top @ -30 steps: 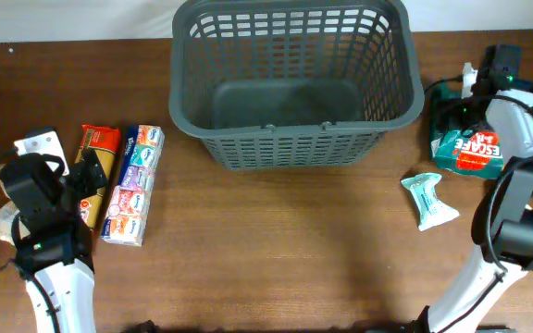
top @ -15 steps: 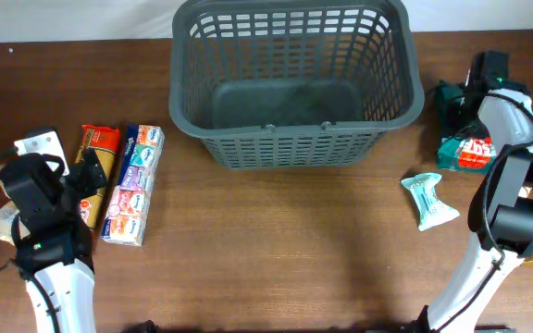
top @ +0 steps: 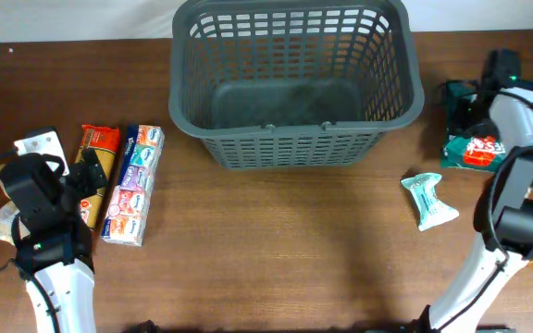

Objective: Pack container
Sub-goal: 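Grasp the green Nescafé pouch with the right gripper, then carry the Nescafé pouch into the grey basket and release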

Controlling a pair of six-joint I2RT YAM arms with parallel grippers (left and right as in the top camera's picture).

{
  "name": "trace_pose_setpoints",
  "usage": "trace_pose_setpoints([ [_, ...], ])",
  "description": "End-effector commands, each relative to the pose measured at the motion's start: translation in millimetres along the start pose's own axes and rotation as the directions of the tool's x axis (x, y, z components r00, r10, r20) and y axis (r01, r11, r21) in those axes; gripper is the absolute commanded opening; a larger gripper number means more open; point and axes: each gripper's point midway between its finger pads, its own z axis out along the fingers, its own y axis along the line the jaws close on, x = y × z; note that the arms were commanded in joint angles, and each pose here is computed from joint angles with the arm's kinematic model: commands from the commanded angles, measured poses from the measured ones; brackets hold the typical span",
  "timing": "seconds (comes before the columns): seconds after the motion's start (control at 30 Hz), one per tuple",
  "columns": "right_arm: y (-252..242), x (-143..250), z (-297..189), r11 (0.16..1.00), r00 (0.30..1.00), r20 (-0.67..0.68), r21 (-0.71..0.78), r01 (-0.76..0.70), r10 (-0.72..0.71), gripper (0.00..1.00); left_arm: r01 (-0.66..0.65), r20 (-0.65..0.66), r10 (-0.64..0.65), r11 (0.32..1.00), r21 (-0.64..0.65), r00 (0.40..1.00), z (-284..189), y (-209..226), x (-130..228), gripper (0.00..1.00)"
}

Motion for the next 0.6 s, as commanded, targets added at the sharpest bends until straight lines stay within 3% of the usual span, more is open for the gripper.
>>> trace_pose_setpoints([
  [0.0, -23, -15, -34, 0.989, 0.992, 0.035, -0.095, -0.116, 0.120, 0.04, -0.014, 0.009, 0.014, 1.000, -0.013, 1.000, -1, 4, -5, 0.99],
  [0.33, -47, -63, -152, 0.983, 0.959, 0.236, -0.125, -0.132, 0.159, 0.04, -0.014, 0.009, 0.014, 1.000, -0.013, 1.000, -1, 4, -5, 0.99],
  [0.57, -44, -71, -230, 0.984, 0.939, 0.311, -0.140, -0.108, 0.147, 0.04, -0.014, 0.009, 0.014, 1.000, -0.013, 1.000, -1, 4, -5, 0.99],
])
